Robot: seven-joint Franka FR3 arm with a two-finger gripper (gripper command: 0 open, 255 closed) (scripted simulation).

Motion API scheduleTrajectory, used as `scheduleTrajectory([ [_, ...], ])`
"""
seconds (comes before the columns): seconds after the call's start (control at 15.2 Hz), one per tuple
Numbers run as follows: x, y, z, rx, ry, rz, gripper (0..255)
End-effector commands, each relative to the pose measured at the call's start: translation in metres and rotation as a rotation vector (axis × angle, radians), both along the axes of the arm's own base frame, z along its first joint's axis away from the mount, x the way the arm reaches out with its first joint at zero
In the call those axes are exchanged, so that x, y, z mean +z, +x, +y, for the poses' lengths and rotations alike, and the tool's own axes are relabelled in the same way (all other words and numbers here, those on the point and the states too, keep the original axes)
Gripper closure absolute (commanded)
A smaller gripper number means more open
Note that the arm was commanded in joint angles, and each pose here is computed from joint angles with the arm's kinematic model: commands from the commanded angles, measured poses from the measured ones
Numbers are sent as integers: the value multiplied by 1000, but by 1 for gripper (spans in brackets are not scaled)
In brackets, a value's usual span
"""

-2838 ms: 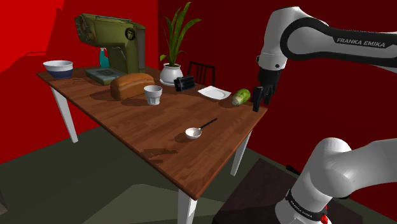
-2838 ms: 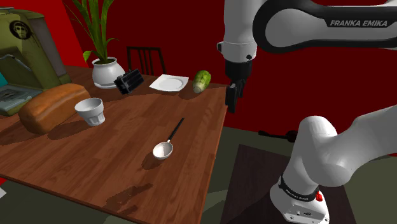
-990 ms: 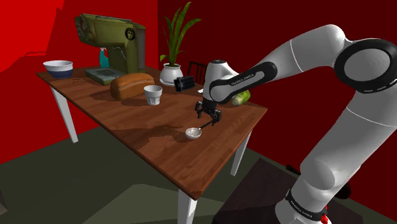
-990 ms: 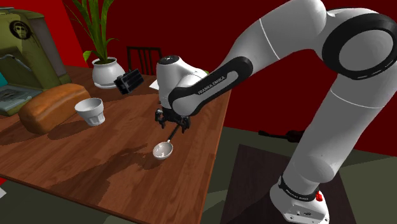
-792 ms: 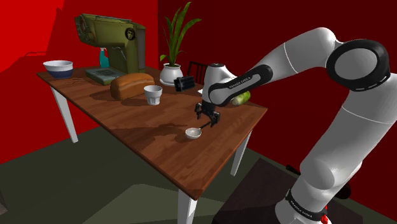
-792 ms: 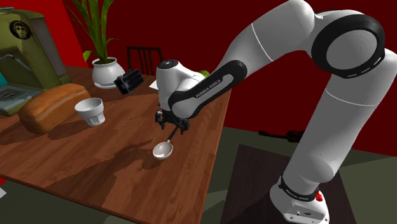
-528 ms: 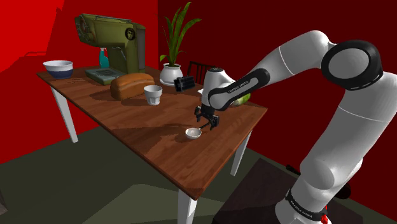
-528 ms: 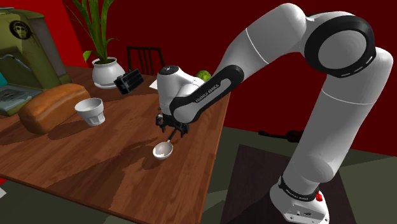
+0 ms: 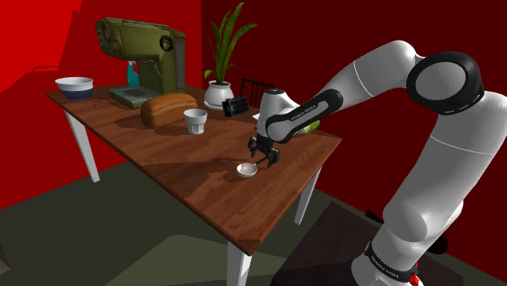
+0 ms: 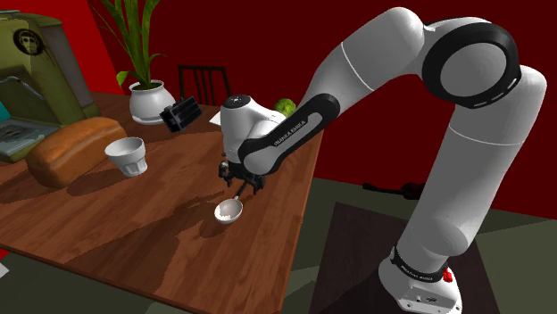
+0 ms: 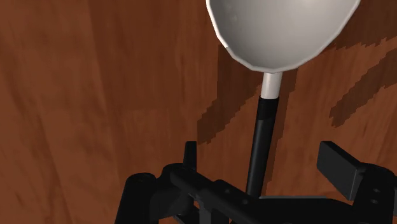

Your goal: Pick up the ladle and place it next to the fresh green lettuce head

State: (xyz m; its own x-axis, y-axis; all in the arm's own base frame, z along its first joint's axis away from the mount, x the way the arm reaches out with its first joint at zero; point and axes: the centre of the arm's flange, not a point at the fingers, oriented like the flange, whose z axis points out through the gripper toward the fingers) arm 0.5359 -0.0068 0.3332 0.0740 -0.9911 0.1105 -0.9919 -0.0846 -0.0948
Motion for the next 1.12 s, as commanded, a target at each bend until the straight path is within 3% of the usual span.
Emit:
scheduleTrajectory([
  [0.0, 0, 0, 0, 0, 0, 0, 255],
  [0.59, 0, 0, 0, 0, 0, 0, 255],
  [1.06, 37, 0, 0, 0, 0, 0, 255],
])
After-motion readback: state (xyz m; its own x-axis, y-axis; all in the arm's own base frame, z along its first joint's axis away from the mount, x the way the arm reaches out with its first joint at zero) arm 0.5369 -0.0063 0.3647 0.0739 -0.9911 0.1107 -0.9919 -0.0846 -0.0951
